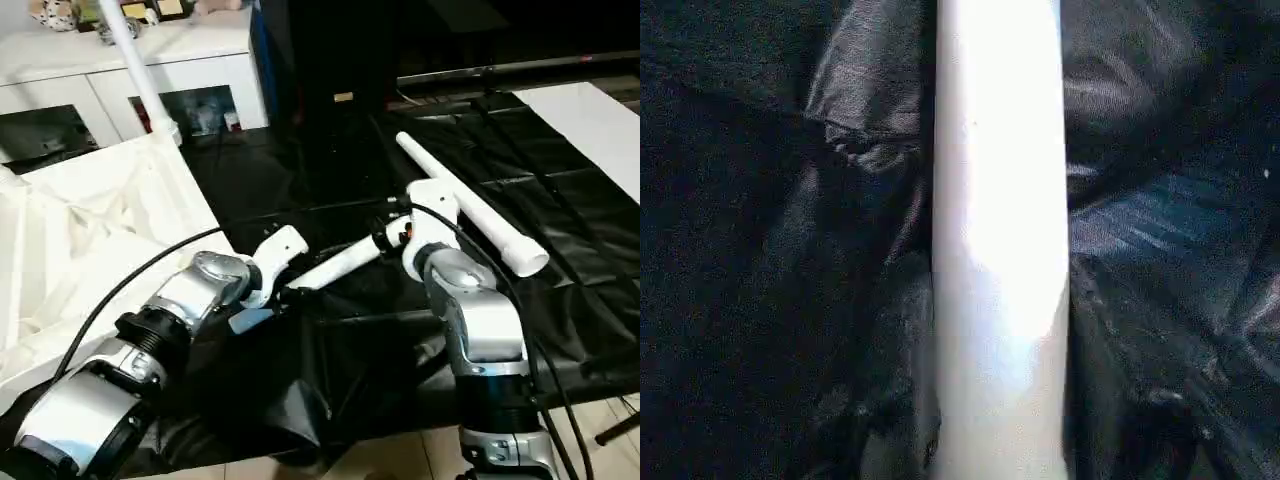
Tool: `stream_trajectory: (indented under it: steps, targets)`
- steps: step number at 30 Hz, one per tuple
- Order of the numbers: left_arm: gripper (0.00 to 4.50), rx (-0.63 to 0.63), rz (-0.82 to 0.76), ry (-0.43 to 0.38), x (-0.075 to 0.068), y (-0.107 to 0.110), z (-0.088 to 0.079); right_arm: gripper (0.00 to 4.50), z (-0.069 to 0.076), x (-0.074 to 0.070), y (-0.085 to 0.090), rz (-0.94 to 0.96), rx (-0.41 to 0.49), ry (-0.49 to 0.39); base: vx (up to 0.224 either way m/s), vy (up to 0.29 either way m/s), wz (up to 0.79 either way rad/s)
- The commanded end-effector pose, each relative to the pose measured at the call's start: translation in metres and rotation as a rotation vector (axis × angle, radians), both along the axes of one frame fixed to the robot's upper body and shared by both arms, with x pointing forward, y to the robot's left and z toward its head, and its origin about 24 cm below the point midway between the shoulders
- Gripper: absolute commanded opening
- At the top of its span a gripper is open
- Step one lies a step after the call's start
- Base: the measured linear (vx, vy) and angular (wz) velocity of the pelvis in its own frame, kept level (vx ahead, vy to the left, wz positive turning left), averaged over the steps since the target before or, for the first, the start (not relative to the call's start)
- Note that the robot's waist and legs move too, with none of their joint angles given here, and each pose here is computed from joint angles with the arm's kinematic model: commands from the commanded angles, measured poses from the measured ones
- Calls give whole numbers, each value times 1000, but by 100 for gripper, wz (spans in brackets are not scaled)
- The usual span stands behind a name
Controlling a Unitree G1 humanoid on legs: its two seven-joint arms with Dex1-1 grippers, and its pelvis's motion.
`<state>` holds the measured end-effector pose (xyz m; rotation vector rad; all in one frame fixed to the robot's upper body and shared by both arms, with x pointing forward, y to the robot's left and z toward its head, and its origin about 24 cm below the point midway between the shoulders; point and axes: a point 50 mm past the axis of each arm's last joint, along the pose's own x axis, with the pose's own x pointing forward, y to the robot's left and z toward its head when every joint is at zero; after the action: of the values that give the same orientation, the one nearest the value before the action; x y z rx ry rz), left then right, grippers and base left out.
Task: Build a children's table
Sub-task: Pick table leg
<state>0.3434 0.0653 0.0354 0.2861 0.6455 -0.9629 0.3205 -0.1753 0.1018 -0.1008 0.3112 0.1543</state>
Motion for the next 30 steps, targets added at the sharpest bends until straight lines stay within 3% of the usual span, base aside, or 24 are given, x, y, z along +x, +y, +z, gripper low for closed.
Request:
stream_trajectory:
  steps: [1,4,6,10,12,13,14,19,26,29,30]
  targets:
    - [156,5,42,68,-6,17,-14,419,8,4,5,35,-2,-30,0,0,0]
    - [156,-23,41,56,-5,18,-9,419,13,6,6,57,2,-48,0,0,0]
    - [156,-109,48,-13,1,25,14,419,35,10,12,170,31,-167,0,0,0]
    - [155,-141,53,-74,6,33,32,419,52,10,17,262,55,-260,0,0,0]
    - [155,-168,43,-127,9,42,52,435,67,10,19,355,30,-338,0,0,0]
    - [155,-182,12,-181,11,51,73,444,79,12,18,425,-75,-404,0,0,0]
    - [155,-184,-7,-205,11,56,83,450,84,13,16,453,-151,-430,0,0,0]
    - [154,-127,-65,-231,7,77,118,450,96,20,2,574,-660,-493,0,0,0]
    - [154,-55,-100,-221,-2,90,128,450,111,29,-4,550,-977,-607,0,0,0]
    - [154,-56,-104,-215,-6,90,130,450,94,34,-7,607,-1102,-547,0,0,0]
    - [154,-56,-104,-215,-6,90,130,450,94,34,-7,608,-1104,-545,0,0,0]
